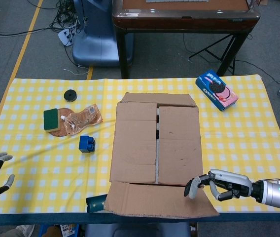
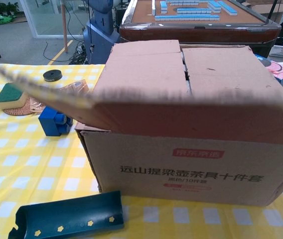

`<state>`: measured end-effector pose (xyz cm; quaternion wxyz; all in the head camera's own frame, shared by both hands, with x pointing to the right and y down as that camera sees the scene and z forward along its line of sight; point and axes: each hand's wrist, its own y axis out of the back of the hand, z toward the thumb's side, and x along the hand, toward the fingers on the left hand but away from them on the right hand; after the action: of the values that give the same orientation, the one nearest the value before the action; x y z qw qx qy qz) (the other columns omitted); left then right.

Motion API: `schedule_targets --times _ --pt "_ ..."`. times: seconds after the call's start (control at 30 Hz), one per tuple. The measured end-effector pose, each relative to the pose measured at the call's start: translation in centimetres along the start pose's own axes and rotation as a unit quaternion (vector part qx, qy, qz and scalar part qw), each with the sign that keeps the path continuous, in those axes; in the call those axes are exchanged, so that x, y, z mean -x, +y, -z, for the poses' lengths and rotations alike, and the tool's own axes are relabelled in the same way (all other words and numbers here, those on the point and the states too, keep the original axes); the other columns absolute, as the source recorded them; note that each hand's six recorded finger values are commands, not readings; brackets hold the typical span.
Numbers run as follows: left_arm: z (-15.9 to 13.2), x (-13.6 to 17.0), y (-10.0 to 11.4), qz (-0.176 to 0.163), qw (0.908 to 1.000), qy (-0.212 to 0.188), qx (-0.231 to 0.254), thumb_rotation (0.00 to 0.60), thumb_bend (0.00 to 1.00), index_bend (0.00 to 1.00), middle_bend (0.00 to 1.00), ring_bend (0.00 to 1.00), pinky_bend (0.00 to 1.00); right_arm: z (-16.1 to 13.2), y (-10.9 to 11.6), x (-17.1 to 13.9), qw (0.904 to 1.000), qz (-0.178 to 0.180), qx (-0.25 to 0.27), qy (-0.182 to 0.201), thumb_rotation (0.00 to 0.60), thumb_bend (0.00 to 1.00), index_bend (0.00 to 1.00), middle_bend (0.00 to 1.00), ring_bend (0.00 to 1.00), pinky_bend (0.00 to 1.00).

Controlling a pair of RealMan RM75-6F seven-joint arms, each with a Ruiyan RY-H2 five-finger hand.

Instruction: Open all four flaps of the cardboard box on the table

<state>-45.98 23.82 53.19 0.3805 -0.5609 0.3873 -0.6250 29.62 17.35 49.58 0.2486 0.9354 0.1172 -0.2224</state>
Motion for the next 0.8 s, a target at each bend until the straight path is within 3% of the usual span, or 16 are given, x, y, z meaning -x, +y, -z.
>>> schedule_targets --times 0.1,0.3,0.4,0.53,0.7,0.8 --pt "0.0 -0.3 0.1 -0.002 1.0000 -0.004 -0.001 0.600 0.33 0.37 0.26 0.14 0.00 0.0 0.4 0.0 0.9999 0.014 -0.006 -0.001 0.600 1.00 0.40 0.30 0.21 0.21" --pt "-0.7 -1.7 0.8 -0.015 0.9994 -0.029 -0.005 0.600 0.33 0.36 0.25 0.14 0.00 -0.1 1.8 -0.5 0.9952 0.080 -0.056 0.000 0.600 1.00 0.40 0.30 0.21 0.21" --pt "-1.4 -2.5 1.2 -0.014 0.9984 -0.054 0.011 0.600 0.33 0.35 0.25 0.14 0.00 0.1 2.7 -0.7 0.9874 0.123 -0.099 -0.007 0.600 0.90 0.39 0.30 0.21 0.21" --pt "-3.4 -4.3 1.8 -0.008 0.9924 -0.111 0.053 0.600 0.33 0.33 0.25 0.14 0.00 0.4 3.9 -1.1 0.9668 0.188 -0.172 -0.023 0.600 0.68 0.36 0.28 0.21 0.21" --pt "-7.2 -6.6 2.8 0.009 0.9733 -0.206 0.100 0.600 0.36 0.31 0.25 0.13 0.00 0.5 5.1 -1.9 0.9299 0.266 -0.250 -0.044 0.600 0.63 0.34 0.26 0.21 0.21" --pt "-10.3 -7.7 3.6 0.023 0.9536 -0.274 0.122 0.600 0.40 0.30 0.24 0.12 0.00 0.5 5.6 -2.5 0.9023 0.314 -0.290 -0.058 0.600 0.62 0.32 0.24 0.21 0.21"
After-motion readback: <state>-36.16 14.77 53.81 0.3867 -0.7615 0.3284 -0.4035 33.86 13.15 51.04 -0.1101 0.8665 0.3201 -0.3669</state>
